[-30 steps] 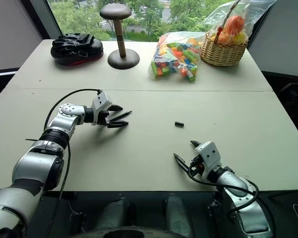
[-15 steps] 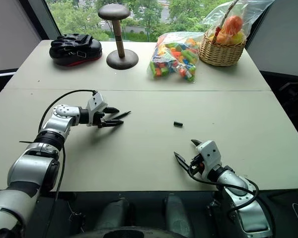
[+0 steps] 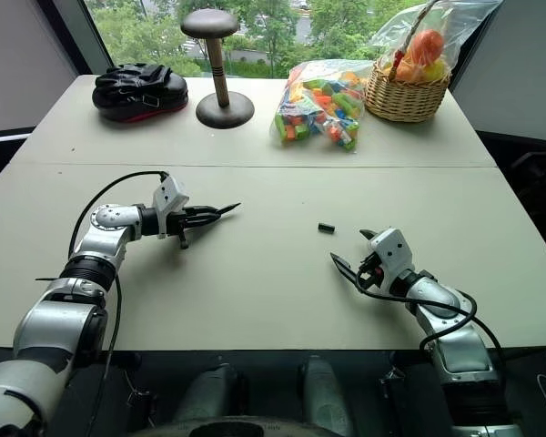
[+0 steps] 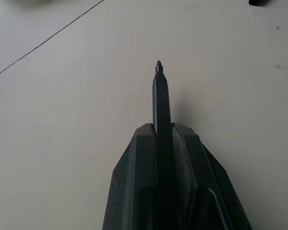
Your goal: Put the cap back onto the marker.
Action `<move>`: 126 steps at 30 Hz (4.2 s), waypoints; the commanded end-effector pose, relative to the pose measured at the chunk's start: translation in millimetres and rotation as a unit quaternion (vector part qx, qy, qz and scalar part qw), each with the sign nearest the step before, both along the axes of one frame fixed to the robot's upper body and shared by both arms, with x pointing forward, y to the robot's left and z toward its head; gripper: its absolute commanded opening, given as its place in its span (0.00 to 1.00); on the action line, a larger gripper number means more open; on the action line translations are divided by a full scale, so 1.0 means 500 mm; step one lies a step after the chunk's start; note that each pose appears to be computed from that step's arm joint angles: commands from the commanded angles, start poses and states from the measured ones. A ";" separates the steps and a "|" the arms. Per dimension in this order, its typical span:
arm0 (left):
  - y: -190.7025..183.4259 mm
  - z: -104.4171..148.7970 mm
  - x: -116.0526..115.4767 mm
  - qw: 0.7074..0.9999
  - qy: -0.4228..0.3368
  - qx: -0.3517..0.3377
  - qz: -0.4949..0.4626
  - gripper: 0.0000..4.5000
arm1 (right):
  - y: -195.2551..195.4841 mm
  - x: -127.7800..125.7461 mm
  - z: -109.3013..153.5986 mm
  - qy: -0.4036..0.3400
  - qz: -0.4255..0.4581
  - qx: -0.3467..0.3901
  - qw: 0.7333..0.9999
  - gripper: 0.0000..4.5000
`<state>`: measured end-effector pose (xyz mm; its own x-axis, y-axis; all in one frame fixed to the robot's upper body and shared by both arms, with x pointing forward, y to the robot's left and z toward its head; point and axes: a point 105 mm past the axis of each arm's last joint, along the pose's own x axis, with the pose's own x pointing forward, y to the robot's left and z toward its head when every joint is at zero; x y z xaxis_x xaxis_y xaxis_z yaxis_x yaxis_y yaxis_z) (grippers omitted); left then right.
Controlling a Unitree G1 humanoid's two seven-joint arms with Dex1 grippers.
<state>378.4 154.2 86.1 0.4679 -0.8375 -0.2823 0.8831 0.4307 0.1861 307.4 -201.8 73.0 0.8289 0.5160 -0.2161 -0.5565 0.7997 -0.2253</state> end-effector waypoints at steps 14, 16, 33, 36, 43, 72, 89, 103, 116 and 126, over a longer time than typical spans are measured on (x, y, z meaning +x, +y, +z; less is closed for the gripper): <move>-0.025 0.033 -0.127 0.995 0.023 -0.031 -0.087 0.02 | 0.023 0.062 0.002 0.056 0.165 0.006 0.985 1.00; -0.018 0.021 -0.133 0.996 0.028 -0.026 -0.077 0.02 | 0.029 0.070 0.004 0.057 0.171 0.014 0.984 1.00; -0.007 0.010 -0.157 0.998 0.030 -0.024 -0.042 0.00 | 0.055 0.102 -0.007 0.058 0.203 -0.003 0.977 0.88; -0.006 0.012 -0.154 0.999 0.029 -0.023 -0.039 0.00 | 0.048 0.095 -0.020 0.061 0.209 -0.028 0.976 0.59; -0.009 0.012 -0.151 0.999 0.027 -0.022 -0.040 0.00 | 0.032 0.092 -0.030 0.063 0.207 -0.045 0.975 0.00; -0.150 0.023 -0.046 0.987 -0.067 0.002 -0.145 0.00 | 0.097 0.072 0.087 -0.013 0.267 -0.072 0.961 0.00; -0.199 0.019 -0.052 0.983 -0.069 -0.015 -0.169 0.00 | 0.120 0.053 0.081 -0.007 0.281 -0.069 0.957 0.00; -0.219 0.009 -0.060 0.980 -0.067 -0.011 -0.189 0.00 | 0.135 0.046 0.079 -0.011 0.284 -0.063 0.957 0.00; -0.252 0.010 -0.071 0.967 -0.087 0.015 -0.238 0.00 | 0.168 0.030 0.088 -0.023 0.322 -0.075 0.944 0.00; -0.261 0.012 -0.072 0.949 -0.107 0.078 -0.285 0.00 | 0.202 0.038 0.120 -0.058 0.357 -0.116 0.925 0.00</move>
<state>348.1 40.9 90.5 0.0681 -0.9341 -0.3505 0.9195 -0.0777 0.3854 326.9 -124.7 100.5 0.3556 0.8421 -0.4055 -0.9164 0.2289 -0.3283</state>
